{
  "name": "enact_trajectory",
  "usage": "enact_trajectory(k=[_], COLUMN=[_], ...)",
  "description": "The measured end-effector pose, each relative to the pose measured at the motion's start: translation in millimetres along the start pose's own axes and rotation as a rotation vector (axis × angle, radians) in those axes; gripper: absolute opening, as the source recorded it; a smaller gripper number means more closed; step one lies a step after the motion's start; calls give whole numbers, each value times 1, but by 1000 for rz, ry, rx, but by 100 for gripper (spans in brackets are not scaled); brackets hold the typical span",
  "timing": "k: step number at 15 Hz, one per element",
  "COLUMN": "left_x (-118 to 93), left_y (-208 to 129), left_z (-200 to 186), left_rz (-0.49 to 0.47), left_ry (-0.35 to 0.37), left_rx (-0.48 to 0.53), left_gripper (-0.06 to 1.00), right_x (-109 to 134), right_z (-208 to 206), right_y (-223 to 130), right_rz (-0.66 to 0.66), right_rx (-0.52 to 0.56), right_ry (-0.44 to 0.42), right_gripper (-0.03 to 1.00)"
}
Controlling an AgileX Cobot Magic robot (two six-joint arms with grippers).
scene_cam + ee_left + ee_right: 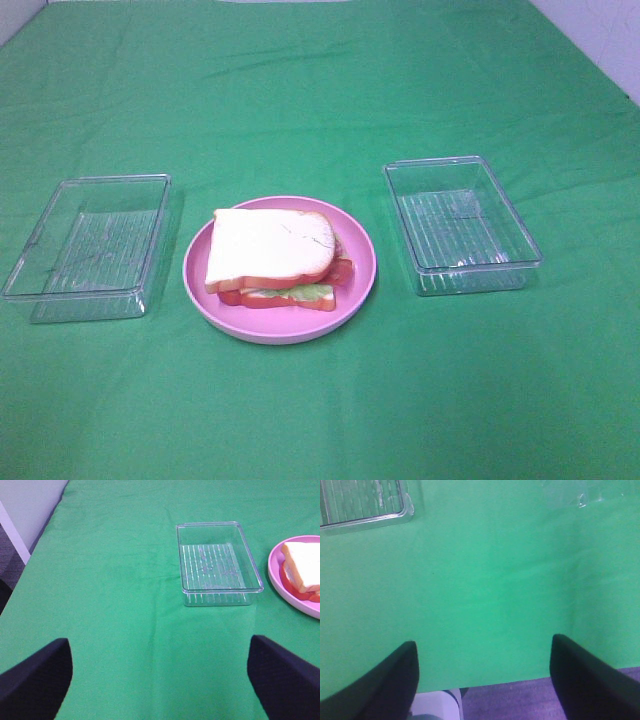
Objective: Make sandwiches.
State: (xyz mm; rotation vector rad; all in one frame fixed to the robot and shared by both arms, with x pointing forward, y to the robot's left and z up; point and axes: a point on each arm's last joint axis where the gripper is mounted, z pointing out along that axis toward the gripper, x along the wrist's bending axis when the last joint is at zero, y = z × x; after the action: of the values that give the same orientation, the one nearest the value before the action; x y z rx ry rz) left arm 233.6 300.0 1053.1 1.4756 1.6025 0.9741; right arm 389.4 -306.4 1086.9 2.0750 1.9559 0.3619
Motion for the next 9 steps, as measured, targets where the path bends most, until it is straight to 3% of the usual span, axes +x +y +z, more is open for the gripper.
enact_trajectory(k=[3, 9], left_x=[0, 0], left_y=[0, 0], left_z=[0, 0], left_rz=[0, 0], left_ry=[0, -1], left_rx=[0, 0], left_gripper=[88, 88], right_x=[0, -1], right_z=[-13, -24], right_y=[-48, -137], right_rz=[-10, -23], right_rx=[-124, -479], right_ry=[0, -2], right_gripper=[70, 70])
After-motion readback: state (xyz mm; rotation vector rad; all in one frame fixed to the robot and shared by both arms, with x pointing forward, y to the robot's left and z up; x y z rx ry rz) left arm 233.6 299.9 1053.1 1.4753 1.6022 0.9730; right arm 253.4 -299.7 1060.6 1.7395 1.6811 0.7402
